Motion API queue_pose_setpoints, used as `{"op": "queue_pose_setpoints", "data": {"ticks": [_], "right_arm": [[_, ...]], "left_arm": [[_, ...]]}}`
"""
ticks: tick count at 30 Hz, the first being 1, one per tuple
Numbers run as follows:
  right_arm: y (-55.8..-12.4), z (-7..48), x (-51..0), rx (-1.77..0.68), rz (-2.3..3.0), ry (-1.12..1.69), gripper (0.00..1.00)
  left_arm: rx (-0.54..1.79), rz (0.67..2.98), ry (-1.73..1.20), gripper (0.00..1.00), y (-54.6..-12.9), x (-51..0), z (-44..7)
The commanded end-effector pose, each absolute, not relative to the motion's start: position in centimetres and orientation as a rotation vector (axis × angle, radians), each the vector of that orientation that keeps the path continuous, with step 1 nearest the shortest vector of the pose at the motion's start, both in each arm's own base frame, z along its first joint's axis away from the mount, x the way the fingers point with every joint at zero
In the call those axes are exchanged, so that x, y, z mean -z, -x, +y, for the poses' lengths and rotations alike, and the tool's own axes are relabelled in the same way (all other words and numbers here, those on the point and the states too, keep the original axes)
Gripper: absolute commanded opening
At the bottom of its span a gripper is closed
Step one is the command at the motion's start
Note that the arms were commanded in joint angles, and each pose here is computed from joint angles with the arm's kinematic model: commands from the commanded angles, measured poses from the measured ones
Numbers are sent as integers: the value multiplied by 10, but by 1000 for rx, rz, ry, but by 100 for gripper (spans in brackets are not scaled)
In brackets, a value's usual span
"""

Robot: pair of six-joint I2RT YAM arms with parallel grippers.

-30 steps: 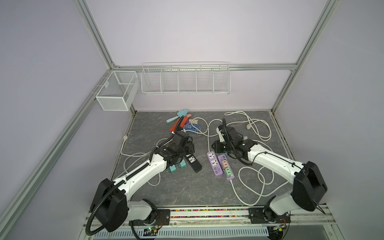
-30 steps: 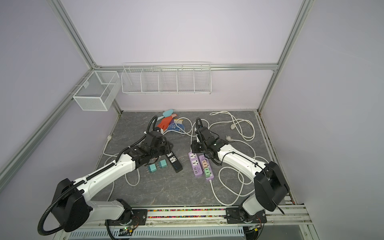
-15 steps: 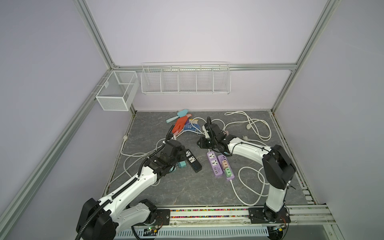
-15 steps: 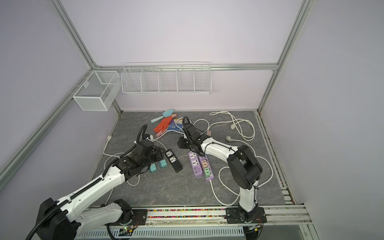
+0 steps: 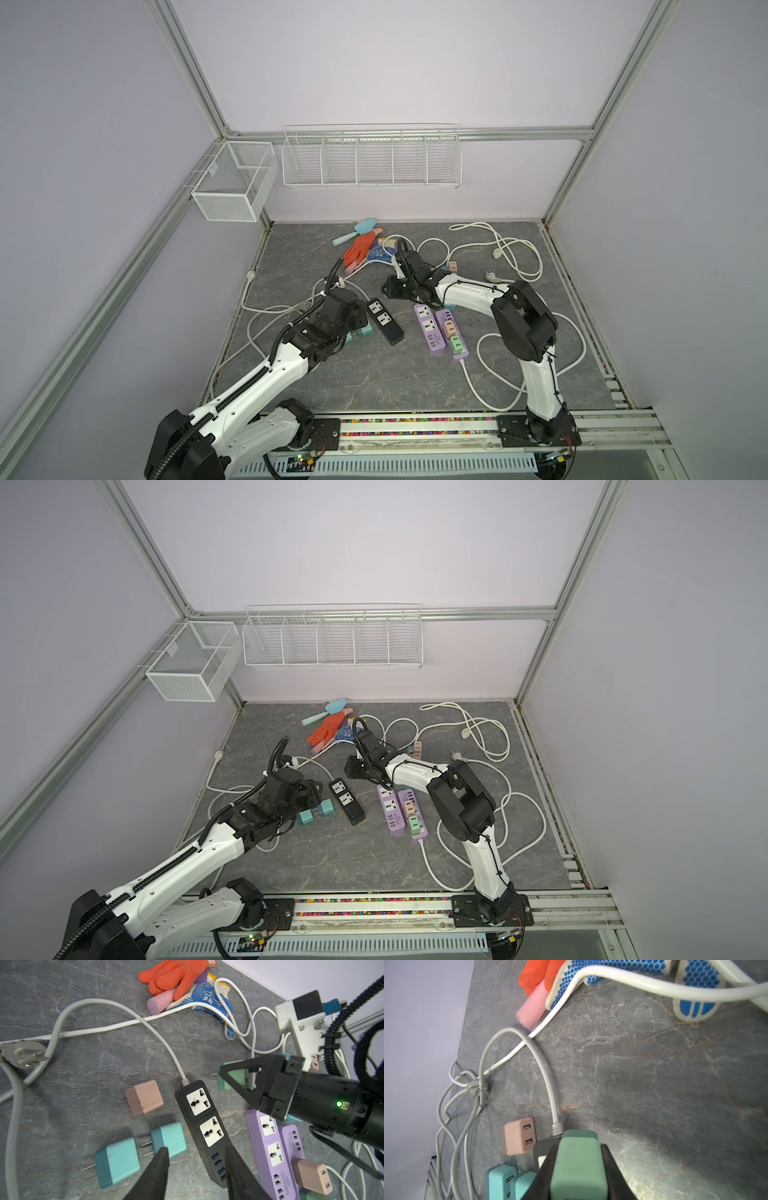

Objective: Pull the plug off the socket
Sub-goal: 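Carry the mint-green adapter toward the black strip with the right gripper while the left withdraws, then lower the mint-green adapter beside the black strip, open the right gripper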

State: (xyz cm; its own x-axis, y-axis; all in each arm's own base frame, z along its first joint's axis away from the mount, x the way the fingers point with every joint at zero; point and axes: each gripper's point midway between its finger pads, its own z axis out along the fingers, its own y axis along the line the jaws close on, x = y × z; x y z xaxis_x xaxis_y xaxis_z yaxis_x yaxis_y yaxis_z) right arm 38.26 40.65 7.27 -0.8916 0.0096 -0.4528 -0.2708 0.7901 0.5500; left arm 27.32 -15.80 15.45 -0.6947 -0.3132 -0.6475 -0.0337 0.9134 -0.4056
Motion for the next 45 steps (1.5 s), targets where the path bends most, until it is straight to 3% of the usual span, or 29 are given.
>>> {"op": "queue_pose_setpoints", "data": {"ticks": [1, 21, 32, 45], "right_arm": [[-389, 420, -76, -924, 2513, 187, 18], [-396, 421, -36, -883, 2577, 181, 24], [-396, 413, -66, -843, 2532, 228, 52], [-381, 356, -126, -819, 2456, 209, 69]], "left_arm": [[460, 2289, 279, 46, -274, -155, -153], [484, 2317, 310, 47, -274, -140, -157], [517, 2325, 295, 48, -274, -146, -163], [617, 2346, 223, 54, -278, -157, -186]]}}
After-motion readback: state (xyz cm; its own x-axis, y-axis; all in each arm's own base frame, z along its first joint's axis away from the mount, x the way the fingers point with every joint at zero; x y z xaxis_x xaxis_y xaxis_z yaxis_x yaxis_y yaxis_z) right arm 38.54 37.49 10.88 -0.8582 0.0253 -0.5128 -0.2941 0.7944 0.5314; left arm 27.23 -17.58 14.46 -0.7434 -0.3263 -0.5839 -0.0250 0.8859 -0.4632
